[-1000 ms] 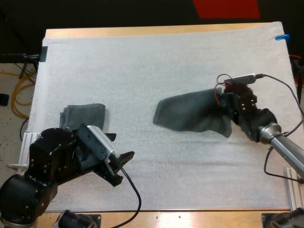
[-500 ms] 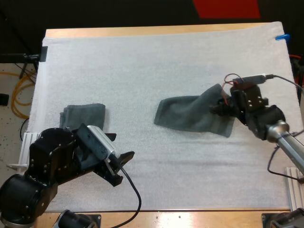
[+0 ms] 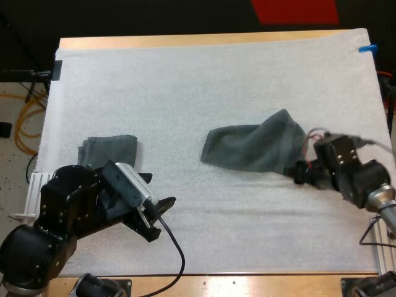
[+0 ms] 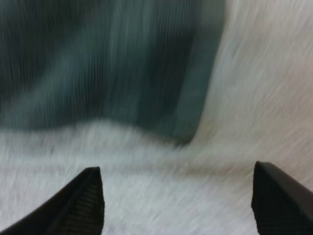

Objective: Pick towel from pile fold and stack

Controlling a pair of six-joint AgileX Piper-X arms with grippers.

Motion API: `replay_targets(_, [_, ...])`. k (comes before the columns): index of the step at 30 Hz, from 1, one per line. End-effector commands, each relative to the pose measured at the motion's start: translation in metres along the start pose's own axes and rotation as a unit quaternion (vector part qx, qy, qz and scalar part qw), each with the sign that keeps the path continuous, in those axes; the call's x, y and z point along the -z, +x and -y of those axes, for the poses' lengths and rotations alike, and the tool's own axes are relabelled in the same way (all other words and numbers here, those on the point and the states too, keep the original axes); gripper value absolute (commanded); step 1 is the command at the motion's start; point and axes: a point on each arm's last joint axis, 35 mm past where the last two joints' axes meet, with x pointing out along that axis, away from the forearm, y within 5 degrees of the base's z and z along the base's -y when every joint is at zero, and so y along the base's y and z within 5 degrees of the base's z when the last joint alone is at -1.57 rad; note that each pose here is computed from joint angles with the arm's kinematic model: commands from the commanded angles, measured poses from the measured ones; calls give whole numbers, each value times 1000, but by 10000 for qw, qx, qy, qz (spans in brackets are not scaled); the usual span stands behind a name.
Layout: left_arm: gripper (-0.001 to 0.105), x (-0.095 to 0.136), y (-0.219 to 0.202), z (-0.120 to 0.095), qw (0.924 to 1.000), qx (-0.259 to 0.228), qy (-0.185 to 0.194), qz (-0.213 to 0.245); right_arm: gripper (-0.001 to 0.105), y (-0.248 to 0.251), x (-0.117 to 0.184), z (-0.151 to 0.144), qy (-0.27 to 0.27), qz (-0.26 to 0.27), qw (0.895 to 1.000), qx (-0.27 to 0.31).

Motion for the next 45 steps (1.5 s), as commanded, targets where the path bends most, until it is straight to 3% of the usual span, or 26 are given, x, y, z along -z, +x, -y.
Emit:
replay_targets(1, [62, -1, 3, 0, 10000, 51, 21, -24, 62, 9, 4, 0, 230, -62, 9995, -204])
replay_targets(11, [62, -1, 5, -1, 9999, 47, -14, -102, 62, 64, 5, -1, 1116, -24, 9925, -504])
replay_targets(16, [62, 0, 5, -1, 9999, 54, -29, -138, 62, 81, 3, 15, 2112, -98, 9767, -378])
replay_targets(27, [62, -1, 5, -1, 9999, 56, -18, -112, 62, 85, -2, 30, 2429, -99, 9644, -1037])
replay_targets(31, [62, -1, 5, -1, 9999, 56, -18, -113, 62, 97, -2, 27, 2571, -246, 9556, -1420])
replay_targets(36, [62, -1, 5, -1, 9999, 56, -18, -113, 61, 110, 5, 28, 2618, -510, 9538, -1380])
replay_targets(38, [62, -1, 5, -1, 9999, 56, -18, -113, 52, 110, 5, 28, 2585, -494, 9553, -1350])
replay_targets(43, [62, -1, 5, -1, 9999, 56, -18, -113, 0, 106, 4, 29, 2446, -436, 9607, -1238])
replay_targets(45, [62, -1, 5, -1, 9999, 56, -11, -97, 0, 102, 5, 29, 2244, -416, 9668, -1148])
